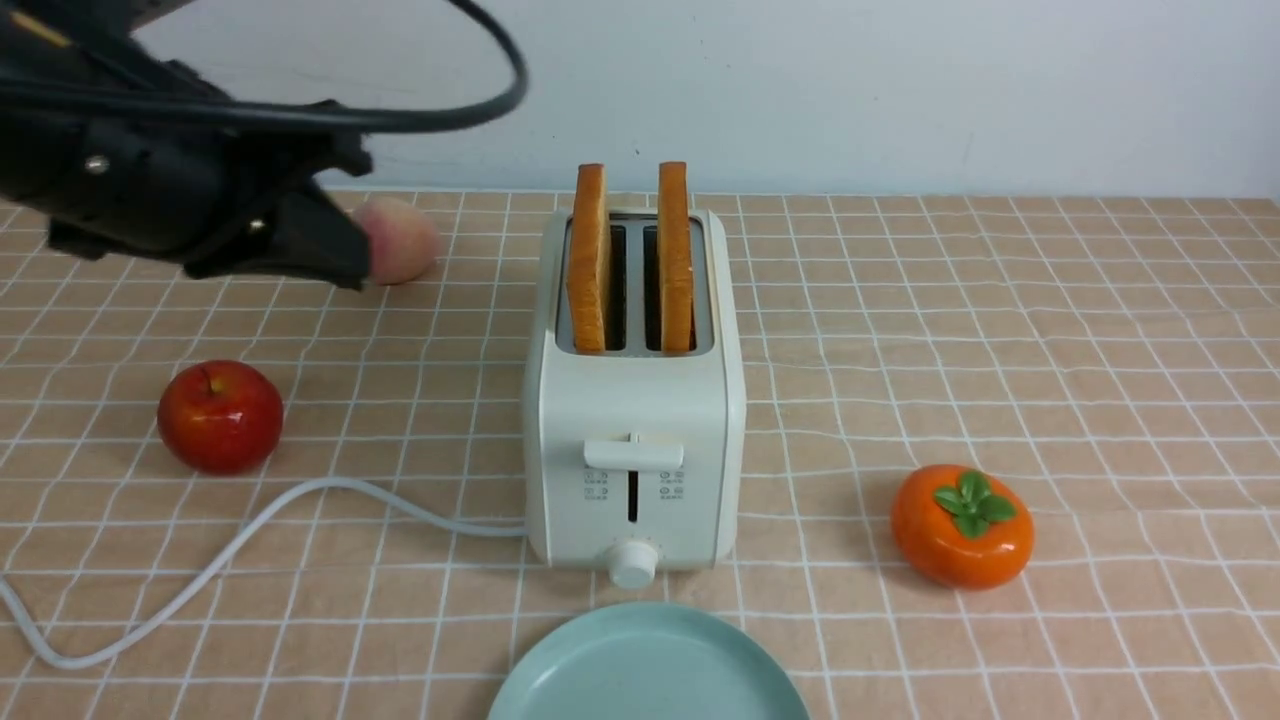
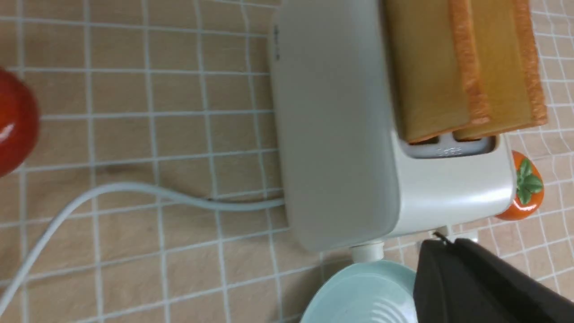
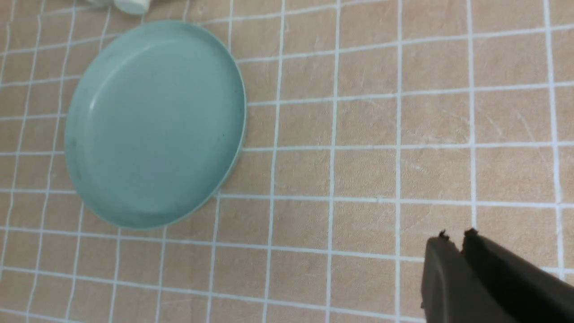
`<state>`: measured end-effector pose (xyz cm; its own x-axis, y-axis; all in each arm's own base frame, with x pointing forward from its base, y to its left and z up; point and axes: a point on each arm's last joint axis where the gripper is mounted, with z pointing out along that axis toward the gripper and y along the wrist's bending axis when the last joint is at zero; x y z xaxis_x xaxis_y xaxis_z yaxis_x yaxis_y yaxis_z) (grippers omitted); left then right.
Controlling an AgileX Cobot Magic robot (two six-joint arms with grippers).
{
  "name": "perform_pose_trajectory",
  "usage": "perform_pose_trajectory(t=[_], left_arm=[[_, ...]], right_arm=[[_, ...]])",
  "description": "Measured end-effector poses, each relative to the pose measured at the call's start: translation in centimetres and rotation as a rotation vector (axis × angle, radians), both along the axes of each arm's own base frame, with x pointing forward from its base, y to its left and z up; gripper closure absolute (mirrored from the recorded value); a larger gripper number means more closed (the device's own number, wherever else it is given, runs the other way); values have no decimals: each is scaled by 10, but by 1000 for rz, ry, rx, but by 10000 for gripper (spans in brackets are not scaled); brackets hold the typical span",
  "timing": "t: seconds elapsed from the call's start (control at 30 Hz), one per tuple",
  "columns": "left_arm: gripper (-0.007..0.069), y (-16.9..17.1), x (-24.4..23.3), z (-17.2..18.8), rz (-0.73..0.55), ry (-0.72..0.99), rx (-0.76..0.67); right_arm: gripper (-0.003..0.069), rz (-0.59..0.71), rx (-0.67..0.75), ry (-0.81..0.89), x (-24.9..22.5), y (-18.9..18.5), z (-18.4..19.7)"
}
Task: Take toasted bread from bread machine on light coffee tablecloth place on plate.
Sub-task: 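Reach for a toast slice standing in the toaster with the left gripper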
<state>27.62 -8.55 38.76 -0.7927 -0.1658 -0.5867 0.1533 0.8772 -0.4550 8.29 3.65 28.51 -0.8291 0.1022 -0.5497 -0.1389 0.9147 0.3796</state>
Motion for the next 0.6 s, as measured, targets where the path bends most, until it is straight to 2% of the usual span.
perform_pose_trajectory(t=[0.07, 0.23, 0.4, 0.43, 0.6], left_arm=[[639, -23, 13, 0, -41, -54, -14], [627, -55, 31, 0, -66, -164, -50], [516, -78, 44, -13, -86, -195, -57], [445, -85, 48, -20, -102, -199, -46], [213, -94, 65, -42, -131, -246, 40]], right_arm=[[602, 1, 30, -21, 2, 2, 2], [602, -8, 50, -54, 5, 3, 5], [597, -18, 56, -73, 6, 3, 7], [596, -19, 56, -75, 7, 3, 7], [591, -22, 56, -81, 7, 3, 7]])
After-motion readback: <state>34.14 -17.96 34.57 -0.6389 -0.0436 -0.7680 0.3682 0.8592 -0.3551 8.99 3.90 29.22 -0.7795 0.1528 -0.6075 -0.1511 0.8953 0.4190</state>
